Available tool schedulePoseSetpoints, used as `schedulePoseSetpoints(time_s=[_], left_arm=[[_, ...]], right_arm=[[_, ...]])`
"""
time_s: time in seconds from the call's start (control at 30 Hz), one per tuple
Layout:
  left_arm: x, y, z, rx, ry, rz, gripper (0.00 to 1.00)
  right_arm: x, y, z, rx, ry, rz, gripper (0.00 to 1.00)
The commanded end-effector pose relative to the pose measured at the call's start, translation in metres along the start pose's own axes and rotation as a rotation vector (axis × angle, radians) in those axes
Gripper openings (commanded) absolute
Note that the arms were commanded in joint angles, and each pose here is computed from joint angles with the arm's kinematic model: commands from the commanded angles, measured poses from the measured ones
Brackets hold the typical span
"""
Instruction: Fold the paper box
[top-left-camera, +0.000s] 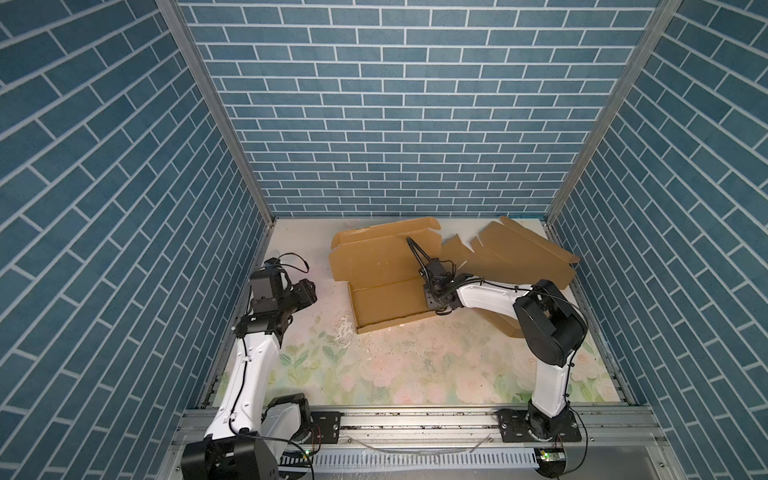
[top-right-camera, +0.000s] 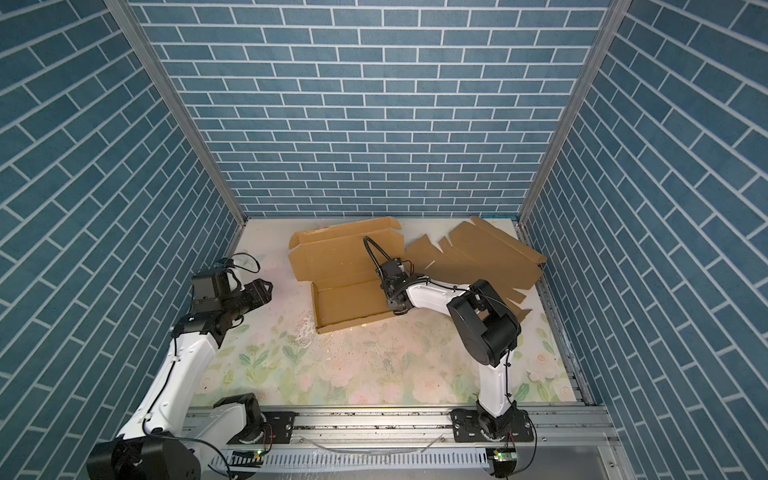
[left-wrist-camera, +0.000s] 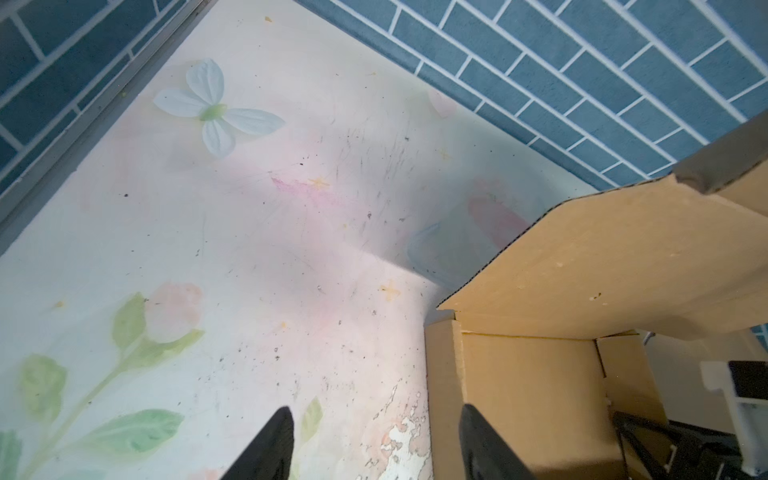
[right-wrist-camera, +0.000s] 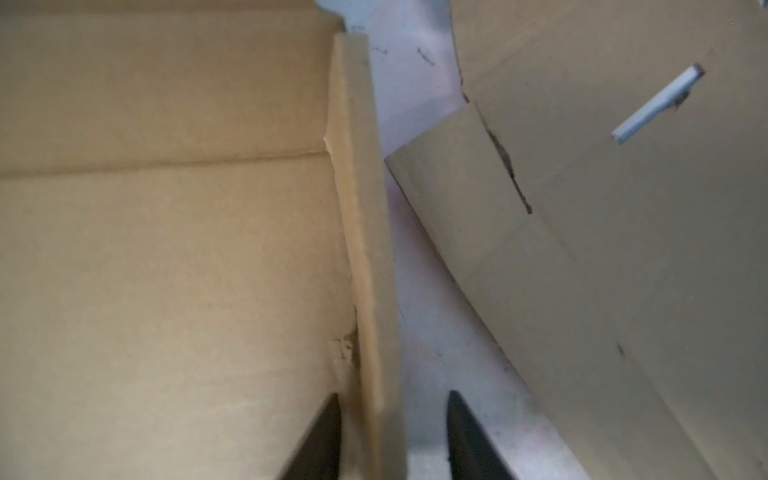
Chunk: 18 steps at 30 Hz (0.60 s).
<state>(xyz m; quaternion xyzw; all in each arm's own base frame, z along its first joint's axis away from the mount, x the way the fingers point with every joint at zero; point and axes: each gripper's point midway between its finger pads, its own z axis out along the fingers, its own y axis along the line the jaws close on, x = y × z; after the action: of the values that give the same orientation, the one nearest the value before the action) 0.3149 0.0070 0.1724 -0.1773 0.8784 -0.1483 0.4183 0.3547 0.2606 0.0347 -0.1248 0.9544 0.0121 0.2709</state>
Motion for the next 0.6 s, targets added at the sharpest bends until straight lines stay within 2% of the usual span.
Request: schedulePoseSetpoints(time_s=[0.0,0.07,0.2,0.33,0.47,0.57], left_arm=[[-0.008,-0.016,-0.003,0.084,-0.046,0.03,0.66],[-0.006,-0.021,-0.004,0.108,-0.032,0.062,0.67],[-0.003,-0.034,-0.008,0.175,-0.005,0.138,0.67],[-0.009,-0.043,-0.012,0.216,-0.017,0.221,0.67],[-0.02,-0.057,-0.005,0.288,-0.037,0.278,0.67],[-0.028,-0.065,0.005,0.333,-0.031,0.305,0.67]], right_arm=[[-0.028,0.016,-0.031,-0.16,-0.122,0.043,0.57],[-0.036,0.018,-0.051,-0.259,-0.149,0.019,0.63],[-0.053,0.009,-0.096,-0.432,-0.207,-0.022,0.66],[-0.073,-0.017,-0.134,-0.51,-0.244,-0.066,0.69],[-0.097,-0.043,-0.141,-0.54,-0.262,-0.078,0.7],[-0.119,-0.05,-0.139,-0.551,-0.335,-0.145,0.7]])
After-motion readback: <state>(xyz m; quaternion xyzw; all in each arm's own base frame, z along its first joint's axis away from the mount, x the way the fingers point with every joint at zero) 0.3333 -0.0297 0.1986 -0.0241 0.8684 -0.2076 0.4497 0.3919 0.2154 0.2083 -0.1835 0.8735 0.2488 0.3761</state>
